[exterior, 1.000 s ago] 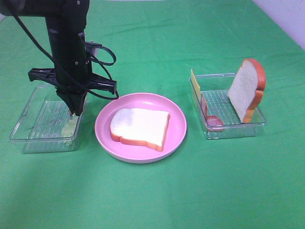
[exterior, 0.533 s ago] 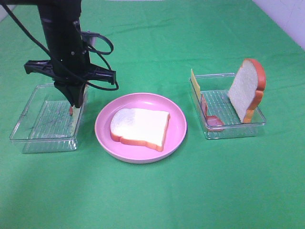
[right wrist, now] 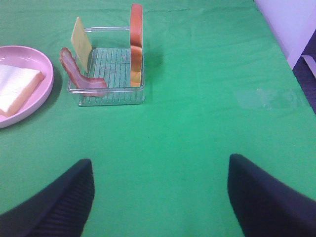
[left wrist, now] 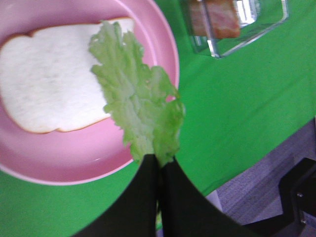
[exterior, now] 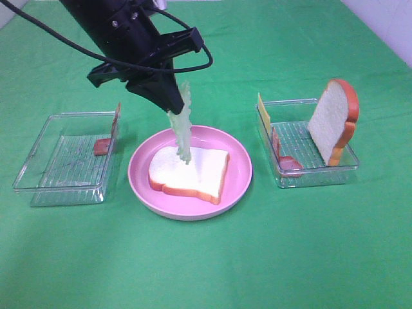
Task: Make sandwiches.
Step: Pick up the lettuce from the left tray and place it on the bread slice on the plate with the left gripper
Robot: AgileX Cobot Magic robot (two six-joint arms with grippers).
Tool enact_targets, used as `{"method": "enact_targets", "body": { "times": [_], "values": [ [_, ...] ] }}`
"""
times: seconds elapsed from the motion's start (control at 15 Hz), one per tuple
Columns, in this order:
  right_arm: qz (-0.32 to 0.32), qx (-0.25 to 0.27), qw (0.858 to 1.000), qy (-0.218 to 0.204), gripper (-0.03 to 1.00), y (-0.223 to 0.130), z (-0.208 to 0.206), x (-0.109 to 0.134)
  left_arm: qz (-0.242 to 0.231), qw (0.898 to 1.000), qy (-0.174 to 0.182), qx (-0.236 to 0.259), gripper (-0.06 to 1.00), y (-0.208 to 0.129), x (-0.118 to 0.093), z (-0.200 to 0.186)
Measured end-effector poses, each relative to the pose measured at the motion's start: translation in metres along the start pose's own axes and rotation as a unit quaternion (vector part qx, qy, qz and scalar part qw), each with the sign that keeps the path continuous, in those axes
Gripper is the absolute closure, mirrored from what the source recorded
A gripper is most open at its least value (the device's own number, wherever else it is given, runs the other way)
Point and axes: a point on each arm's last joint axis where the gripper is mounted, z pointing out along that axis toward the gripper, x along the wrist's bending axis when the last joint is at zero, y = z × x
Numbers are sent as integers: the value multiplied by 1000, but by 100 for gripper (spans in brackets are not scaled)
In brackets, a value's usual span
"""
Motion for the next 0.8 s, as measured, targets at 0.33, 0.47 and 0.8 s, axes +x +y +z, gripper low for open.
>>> {"method": "enact_targets", "body": {
  "times": [0.33,0.47,0.8],
  "values": [
    [0,0,1000,0,25,0,0,0,4,996,-88,28,94,6,5,45],
    [0,0,1000,0,25,0,0,0,18,996,-69,45,94,6,16,64],
    [0,0,1000,0,25,0,0,0,37,997,61,25,94,10,40,65]
  ]
}}
